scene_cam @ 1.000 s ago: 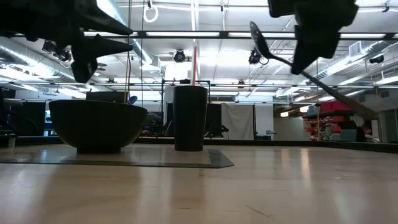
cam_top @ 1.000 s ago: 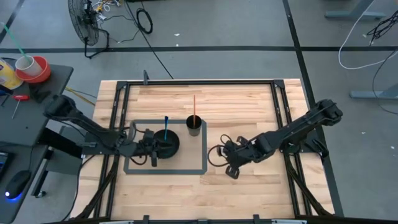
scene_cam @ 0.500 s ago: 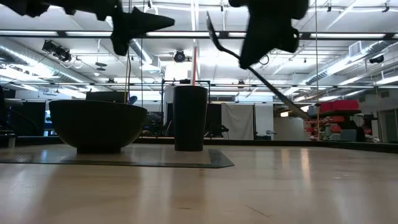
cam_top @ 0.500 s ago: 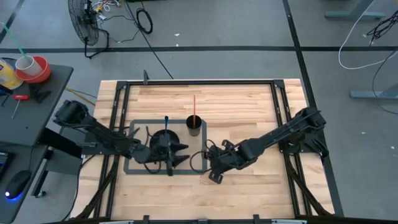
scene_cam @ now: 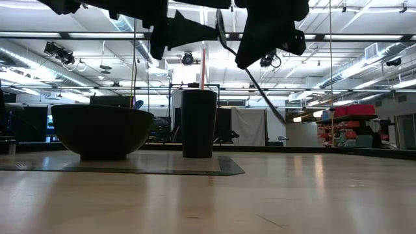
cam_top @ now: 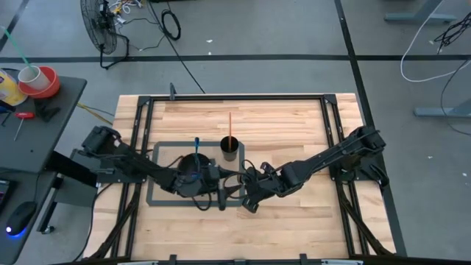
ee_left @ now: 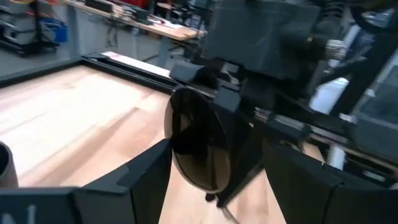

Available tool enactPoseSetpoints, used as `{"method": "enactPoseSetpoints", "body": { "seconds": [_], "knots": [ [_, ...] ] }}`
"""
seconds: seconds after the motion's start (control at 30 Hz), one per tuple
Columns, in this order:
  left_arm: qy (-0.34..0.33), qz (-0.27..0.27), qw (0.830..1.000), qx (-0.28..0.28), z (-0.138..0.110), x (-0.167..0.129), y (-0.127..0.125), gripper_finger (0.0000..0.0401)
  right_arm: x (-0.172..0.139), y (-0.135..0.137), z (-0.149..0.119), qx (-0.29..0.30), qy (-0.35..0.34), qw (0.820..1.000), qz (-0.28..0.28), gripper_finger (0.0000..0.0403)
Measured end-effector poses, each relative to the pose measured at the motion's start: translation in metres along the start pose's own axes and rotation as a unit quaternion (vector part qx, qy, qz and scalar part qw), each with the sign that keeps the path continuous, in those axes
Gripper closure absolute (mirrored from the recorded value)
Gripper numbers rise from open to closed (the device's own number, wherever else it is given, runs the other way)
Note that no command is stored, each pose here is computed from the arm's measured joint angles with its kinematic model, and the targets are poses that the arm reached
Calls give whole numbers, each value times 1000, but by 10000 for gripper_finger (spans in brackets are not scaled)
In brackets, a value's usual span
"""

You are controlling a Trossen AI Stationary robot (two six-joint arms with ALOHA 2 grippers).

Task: Pick & Place Utensil
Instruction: Put the spoon into the black bowl on the table mat

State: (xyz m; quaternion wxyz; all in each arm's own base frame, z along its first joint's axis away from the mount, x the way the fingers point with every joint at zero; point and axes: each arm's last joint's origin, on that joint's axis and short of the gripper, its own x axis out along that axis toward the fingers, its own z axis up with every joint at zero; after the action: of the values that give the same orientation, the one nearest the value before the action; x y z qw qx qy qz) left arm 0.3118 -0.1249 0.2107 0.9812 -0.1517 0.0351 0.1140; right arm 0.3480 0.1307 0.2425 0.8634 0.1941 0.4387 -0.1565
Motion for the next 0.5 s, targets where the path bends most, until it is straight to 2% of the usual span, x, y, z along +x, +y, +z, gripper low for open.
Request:
{"method": "enactPoseSetpoints", "body": {
  "seconds": [0.23, 0.37, 0.5],
  "knots": [
    [-30, 87, 996, 5, -2, 10, -2, 145, 0, -1, 2, 9, -32, 999, -24, 387],
    [-35, 104, 994, 6, -2, 11, 0, 155, 0, -1, 3, 8, -42, 999, -28, 387],
    [-41, 109, 993, -2, -2, 11, 0, 188, -1, 0, 4, 4, -46, 999, -26, 387]
  ]
}}
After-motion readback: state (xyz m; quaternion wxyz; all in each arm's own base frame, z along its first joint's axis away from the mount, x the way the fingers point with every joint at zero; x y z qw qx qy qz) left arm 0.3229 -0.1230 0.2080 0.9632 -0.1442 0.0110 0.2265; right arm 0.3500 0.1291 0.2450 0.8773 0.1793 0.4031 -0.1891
